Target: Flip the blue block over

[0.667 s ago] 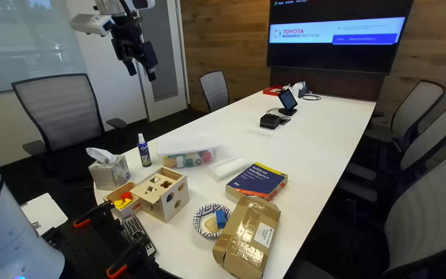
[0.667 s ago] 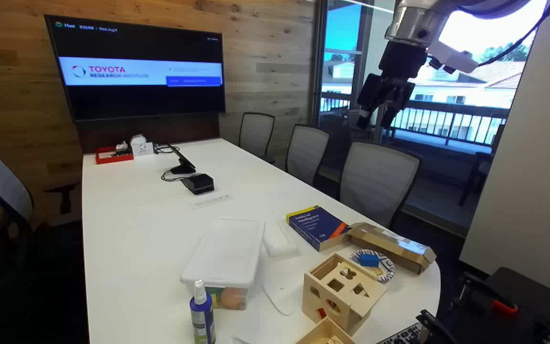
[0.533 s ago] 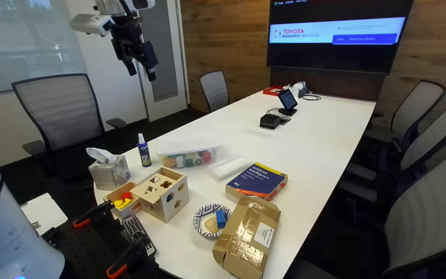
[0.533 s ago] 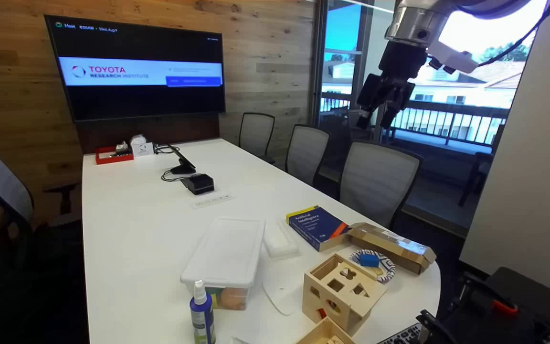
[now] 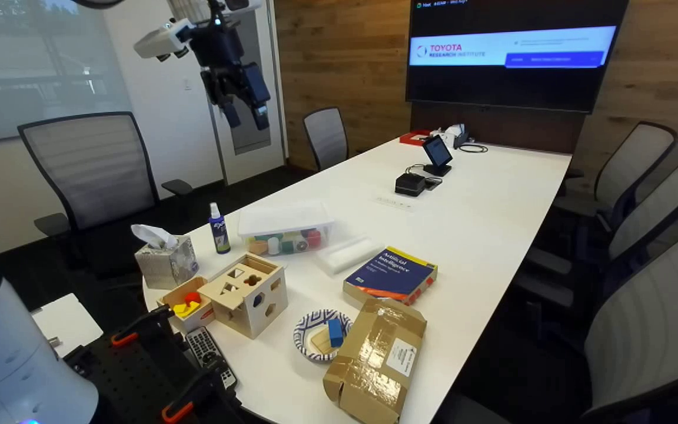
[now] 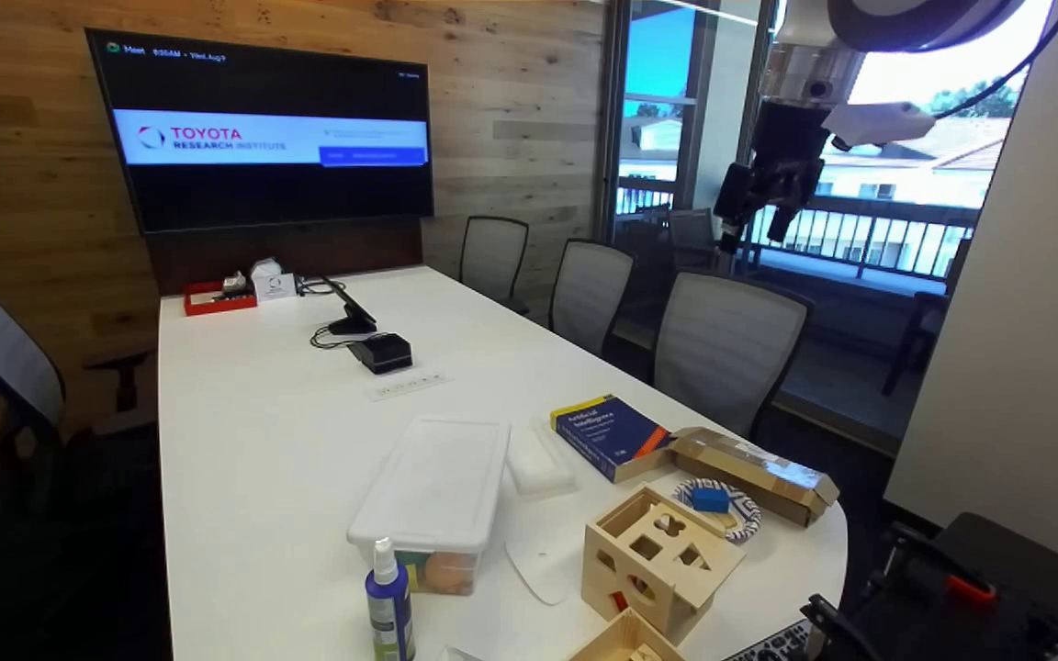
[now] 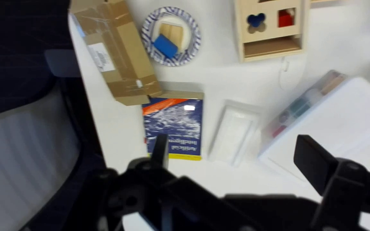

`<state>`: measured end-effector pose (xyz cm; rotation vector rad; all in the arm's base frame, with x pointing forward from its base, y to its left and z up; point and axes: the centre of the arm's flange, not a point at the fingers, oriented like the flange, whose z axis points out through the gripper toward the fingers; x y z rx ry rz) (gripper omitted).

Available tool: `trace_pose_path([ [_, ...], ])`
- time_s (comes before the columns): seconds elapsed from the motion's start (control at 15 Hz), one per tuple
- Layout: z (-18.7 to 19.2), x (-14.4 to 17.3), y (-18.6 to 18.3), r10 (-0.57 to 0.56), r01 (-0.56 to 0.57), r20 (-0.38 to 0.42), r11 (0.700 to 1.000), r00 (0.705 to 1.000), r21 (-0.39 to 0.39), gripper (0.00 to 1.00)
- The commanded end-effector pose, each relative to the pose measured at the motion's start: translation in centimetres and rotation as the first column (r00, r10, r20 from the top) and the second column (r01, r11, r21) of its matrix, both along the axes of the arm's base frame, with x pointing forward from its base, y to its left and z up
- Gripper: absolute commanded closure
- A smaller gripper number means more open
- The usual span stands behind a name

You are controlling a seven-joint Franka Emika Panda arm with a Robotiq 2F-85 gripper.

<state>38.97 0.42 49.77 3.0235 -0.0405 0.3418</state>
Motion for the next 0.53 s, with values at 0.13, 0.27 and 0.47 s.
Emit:
trace_pose_path([
  [0.13,-5.8,5.4,-8.2,-0.059,0.033,-0.114,0.976,0.992,-0.216,0.00],
  [0.27,-9.5,6.9,-9.9,-0.023,-0.021,-0.182,0.971,0.983,-0.237,0.00],
  [0.47,-15.2,9.0,-11.1,0.109,-0.157,-0.249,0.971,0.962,-0.181,0.00],
])
